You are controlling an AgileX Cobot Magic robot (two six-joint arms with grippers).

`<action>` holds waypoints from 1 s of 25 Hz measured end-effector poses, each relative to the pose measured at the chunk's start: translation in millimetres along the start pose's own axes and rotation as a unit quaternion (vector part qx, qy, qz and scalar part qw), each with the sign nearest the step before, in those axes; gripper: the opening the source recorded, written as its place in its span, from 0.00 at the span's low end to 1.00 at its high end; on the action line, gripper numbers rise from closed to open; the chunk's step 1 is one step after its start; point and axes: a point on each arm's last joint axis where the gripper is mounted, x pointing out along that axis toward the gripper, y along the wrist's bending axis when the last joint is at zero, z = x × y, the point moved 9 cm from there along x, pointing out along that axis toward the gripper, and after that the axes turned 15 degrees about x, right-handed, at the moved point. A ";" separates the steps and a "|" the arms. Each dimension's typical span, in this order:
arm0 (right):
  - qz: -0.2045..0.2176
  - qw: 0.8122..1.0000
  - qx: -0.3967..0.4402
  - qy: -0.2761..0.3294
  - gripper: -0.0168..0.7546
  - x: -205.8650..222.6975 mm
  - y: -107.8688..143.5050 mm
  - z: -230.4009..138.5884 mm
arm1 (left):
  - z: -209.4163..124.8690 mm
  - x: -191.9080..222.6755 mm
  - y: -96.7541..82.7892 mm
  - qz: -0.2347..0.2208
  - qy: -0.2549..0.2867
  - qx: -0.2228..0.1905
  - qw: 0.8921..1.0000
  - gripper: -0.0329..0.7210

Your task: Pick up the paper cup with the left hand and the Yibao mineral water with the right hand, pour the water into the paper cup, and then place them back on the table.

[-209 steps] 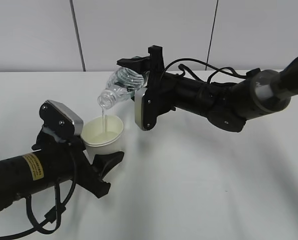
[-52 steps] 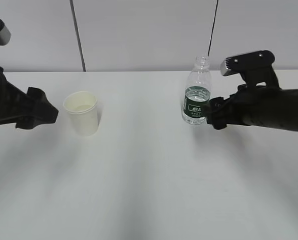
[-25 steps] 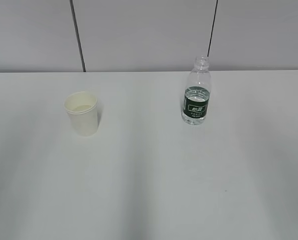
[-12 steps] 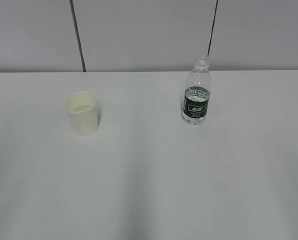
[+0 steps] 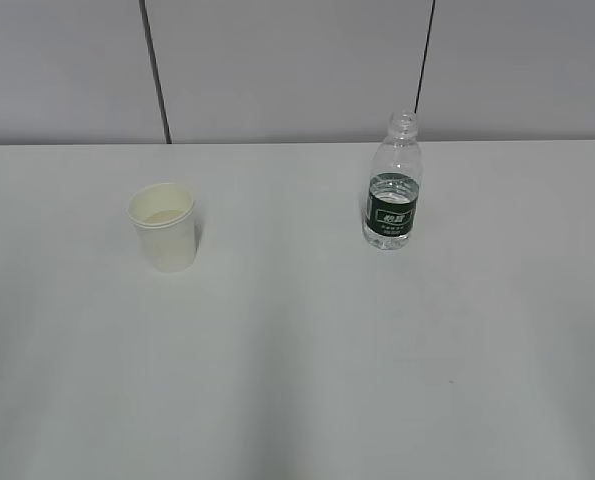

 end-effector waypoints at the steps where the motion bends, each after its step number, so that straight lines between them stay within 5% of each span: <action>1: 0.000 1.000 0.000 0.000 0.76 0.0 0.0 0.0 | 0.1 0.0 0.0 0.000 0.000 0.000 1.000 0.77; 14: 0.000 1.000 0.000 -0.001 0.76 0.0 0.0 0.3 | 1.0 -3.1 1.3 0.008 -0.013 -0.005 1.000 0.77; 25: -0.119 0.986 0.096 -0.070 0.76 -15.8 -22.7 0.8 | -7.8 -36.2 19.8 0.152 -0.094 -0.089 0.980 0.74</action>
